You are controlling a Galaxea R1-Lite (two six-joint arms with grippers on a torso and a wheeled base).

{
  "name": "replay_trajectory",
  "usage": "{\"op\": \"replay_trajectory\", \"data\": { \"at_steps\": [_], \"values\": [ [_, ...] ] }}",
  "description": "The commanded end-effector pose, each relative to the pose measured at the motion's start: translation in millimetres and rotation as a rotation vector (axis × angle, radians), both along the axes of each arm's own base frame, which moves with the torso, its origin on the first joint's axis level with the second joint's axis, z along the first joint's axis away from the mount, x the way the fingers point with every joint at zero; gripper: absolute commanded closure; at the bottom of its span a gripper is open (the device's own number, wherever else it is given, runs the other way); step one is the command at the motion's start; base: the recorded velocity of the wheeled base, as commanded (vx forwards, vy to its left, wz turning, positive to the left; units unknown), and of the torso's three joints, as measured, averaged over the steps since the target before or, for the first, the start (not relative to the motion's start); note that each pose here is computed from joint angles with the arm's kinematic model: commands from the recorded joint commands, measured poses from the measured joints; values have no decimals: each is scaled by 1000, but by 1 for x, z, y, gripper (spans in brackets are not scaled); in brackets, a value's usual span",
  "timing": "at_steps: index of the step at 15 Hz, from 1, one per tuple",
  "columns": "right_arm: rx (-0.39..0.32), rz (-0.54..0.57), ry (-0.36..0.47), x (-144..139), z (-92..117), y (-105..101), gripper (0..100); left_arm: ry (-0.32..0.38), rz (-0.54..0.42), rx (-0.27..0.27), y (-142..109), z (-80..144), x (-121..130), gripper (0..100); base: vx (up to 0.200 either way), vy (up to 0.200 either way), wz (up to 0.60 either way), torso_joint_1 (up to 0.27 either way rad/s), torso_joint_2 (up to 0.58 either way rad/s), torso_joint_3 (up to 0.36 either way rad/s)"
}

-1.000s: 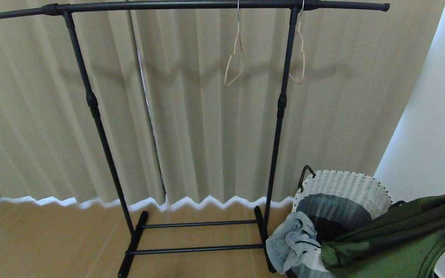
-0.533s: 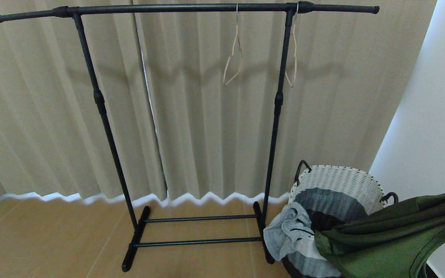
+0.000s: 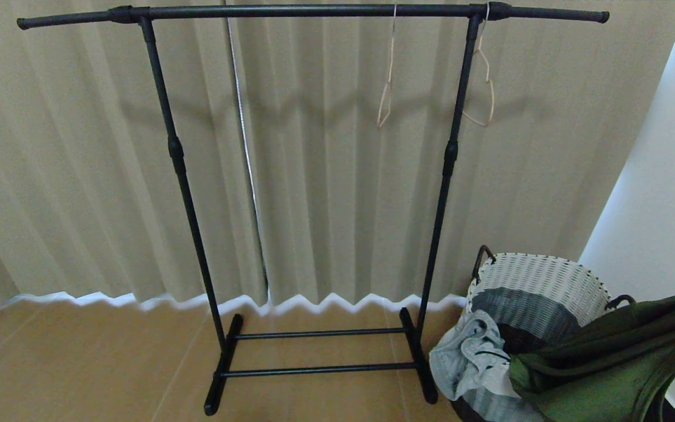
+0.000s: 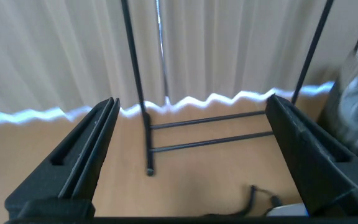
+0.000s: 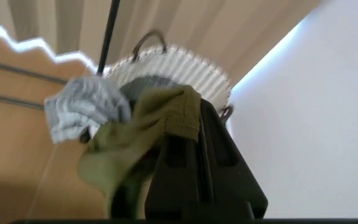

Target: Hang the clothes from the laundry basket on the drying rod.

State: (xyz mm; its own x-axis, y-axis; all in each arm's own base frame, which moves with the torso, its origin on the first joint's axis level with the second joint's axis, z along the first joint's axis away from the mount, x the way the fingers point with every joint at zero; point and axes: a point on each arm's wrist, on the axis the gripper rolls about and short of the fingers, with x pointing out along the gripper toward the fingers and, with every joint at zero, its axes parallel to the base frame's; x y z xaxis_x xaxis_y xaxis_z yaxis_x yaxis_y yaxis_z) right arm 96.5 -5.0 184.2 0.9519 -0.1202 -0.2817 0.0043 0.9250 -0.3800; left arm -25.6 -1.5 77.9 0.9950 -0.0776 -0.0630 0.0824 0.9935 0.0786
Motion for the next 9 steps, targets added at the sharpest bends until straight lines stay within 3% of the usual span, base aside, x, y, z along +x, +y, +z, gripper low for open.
{"op": "replay_trajectory", "data": {
  "at_steps": [1,6,9],
  "values": [
    [0,17,15,0,0,2,100,3,-1,12,0,-1,0,0,0,0,0,0,0,0],
    [-2,125,54,-1,16,12,100,3,-7,-2,0,0,0,0,0,0,0,0,0,0],
    [-4,281,46,1,51,28,100,-13,-74,3,-2,4,-1,0,0,0,0,0,0,0]
  ]
}}
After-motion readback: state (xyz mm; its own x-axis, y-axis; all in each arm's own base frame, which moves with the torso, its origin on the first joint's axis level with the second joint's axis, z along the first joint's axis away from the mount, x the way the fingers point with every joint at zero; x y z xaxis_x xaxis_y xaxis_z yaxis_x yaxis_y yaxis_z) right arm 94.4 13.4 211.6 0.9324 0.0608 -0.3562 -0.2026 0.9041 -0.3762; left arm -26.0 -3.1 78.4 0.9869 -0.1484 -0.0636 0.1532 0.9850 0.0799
